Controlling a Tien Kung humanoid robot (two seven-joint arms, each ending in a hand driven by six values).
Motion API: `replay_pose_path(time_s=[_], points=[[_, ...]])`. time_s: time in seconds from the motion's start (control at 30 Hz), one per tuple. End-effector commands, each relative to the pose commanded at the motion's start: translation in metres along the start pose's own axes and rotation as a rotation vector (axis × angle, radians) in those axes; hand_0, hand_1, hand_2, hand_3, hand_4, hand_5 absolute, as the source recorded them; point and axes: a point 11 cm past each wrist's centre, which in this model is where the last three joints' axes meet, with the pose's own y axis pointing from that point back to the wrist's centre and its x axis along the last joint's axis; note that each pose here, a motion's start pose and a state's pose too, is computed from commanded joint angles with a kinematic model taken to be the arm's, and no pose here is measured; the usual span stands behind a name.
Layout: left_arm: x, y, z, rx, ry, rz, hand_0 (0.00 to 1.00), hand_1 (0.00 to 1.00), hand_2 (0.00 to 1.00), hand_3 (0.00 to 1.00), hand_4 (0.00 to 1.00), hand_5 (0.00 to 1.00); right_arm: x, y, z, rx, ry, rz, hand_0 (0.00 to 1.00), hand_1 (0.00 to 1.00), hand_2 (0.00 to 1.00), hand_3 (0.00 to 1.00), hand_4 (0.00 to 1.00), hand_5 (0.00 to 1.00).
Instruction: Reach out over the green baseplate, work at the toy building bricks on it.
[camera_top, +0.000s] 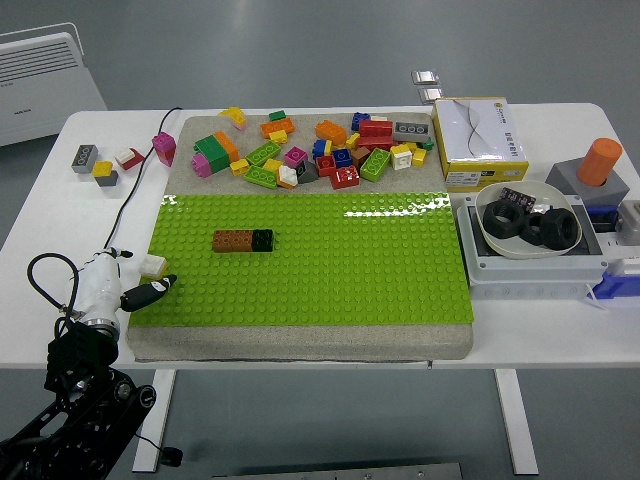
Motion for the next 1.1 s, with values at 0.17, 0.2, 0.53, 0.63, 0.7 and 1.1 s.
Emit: replay_pose_path(time_s=[0.17, 0.2, 0.53, 0.63, 0.7, 1.1], points=[[0.0007, 0.0003, 0.0026, -0.006, 0.004, 0.002, 0.93, 0.89, 0.913, 0.713, 0.955, 0.382, 0.0004, 0.0, -0.0001, 0.0, 0.001, 0.0, 0.518, 0.669, 0.787, 0.798, 0.878, 0.967], [0.001, 0.0003, 0.0034, -0.008, 0.005, 0.002, 0.93, 0.89, 0.913, 0.713, 0.955, 0.382, 0.0005, 0.0, 0.0, 0.0, 0.001, 0.001, 0.518, 0.669, 0.787, 0.798, 0.878, 0.967], [0.0021, 0.0001, 0.0061, -0.008, 0.01, 0.001, 0.929, 0.887, 0.906, 0.698, 0.955, 0.39, 0.0014, -0.0001, 0.0001, 0.0, 0.002, 0.002, 0.518, 0.669, 0.786, 0.797, 0.878, 0.966], [0.003, 0.0004, 0.0068, -0.009, 0.013, 0.004, 0.927, 0.883, 0.893, 0.676, 0.952, 0.395, 0.0015, -0.0002, 0.0003, 0.0, 0.003, 0.002, 0.518, 0.669, 0.786, 0.797, 0.878, 0.965], [0.0035, 0.0006, 0.0072, -0.01, 0.015, 0.005, 0.927, 0.883, 0.893, 0.676, 0.952, 0.395, 0.0014, -0.0002, 0.0006, -0.001, 0.003, 0.002, 0.518, 0.669, 0.786, 0.797, 0.878, 0.965], [0.0027, 0.0008, 0.0064, -0.008, 0.021, 0.002, 0.922, 0.873, 0.863, 0.628, 0.89, 0.371, 0.0009, -0.0003, 0.0024, -0.004, 0.003, 0.002, 0.518, 0.669, 0.785, 0.797, 0.878, 0.963]])
